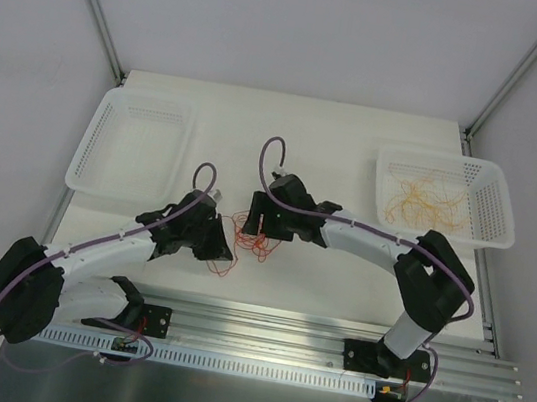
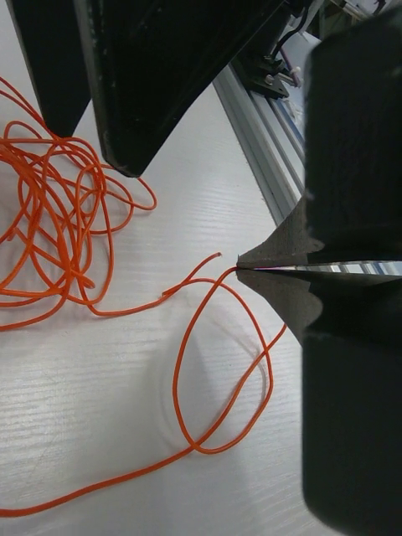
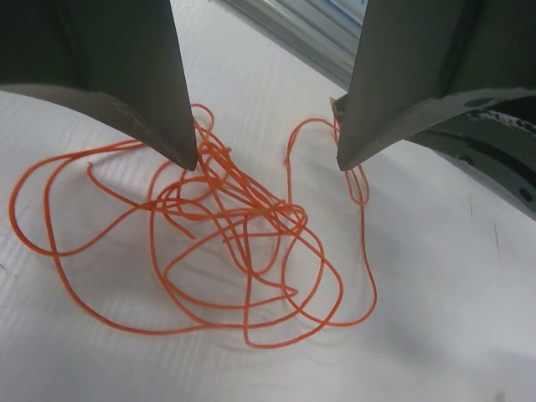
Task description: Untangle the cables
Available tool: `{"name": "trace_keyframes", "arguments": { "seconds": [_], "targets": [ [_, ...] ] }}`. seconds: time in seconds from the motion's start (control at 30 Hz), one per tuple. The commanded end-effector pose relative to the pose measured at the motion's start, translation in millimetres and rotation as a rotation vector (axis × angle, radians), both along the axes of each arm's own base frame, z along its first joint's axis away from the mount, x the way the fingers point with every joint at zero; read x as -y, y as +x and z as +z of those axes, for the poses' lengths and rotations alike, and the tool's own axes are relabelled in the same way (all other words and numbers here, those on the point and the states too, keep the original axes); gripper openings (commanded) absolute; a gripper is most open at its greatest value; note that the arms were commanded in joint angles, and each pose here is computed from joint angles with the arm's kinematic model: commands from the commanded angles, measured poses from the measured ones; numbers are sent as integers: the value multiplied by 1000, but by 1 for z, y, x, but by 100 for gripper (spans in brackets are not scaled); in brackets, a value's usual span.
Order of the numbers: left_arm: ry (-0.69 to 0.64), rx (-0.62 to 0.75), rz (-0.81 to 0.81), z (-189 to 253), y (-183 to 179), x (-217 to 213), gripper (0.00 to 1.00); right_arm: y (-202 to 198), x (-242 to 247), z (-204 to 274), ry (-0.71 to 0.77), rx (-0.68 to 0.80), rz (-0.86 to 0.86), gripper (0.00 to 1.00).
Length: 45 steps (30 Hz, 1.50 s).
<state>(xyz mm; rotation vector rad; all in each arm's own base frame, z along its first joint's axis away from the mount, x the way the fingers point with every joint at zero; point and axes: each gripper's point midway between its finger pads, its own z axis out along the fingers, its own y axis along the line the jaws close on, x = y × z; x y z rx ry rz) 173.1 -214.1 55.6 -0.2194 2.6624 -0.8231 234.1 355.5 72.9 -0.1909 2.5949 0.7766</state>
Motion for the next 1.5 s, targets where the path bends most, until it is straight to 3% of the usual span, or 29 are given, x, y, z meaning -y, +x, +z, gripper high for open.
{"name": "trace_keyframes", "arguments": {
  "seconds": [0.0,0.13,0.3,0.4,0.47,0.5,0.53,0.67,0.73,0.83,0.97,1.13,1.47],
  "targets": [
    [-7,-1,23,-4,-2,-2,0,14,-17,11,-7,21,-49,72],
    [-9,-2,16,-5,-5,-3,0,23,-15,-5,-134,22,-105,71],
    [-8,12,19,-5,-6,-6,0,25,-4,-33,-241,-9,-155,59],
    [-5,21,20,-5,-6,-7,0,24,7,-43,-289,-16,-161,44],
    [-3,33,15,-4,-5,-8,0,21,16,-51,-311,-24,-160,23],
    [-4,46,0,-2,-4,-7,2,21,20,-52,-309,-29,-159,6],
    [-1,52,-7,-1,-3,-7,3,22,18,-52,-283,-21,-150,1],
    [-2,95,-61,12,1,-2,19,17,31,-53,-289,15,-53,1],
    [14,126,-86,18,6,-4,37,14,41,-49,-301,32,-27,1],
    [30,178,-115,30,17,-8,55,9,52,-48,-320,56,41,1],
    [38,244,-184,44,31,-8,68,5,58,-30,-329,111,121,1],
    [119,269,-272,32,46,-6,69,1,62,-23,-315,124,171,1],
    [45,162,-429,0,38,28,54,-1,54,-17,-261,114,172,1]
  ]
}}
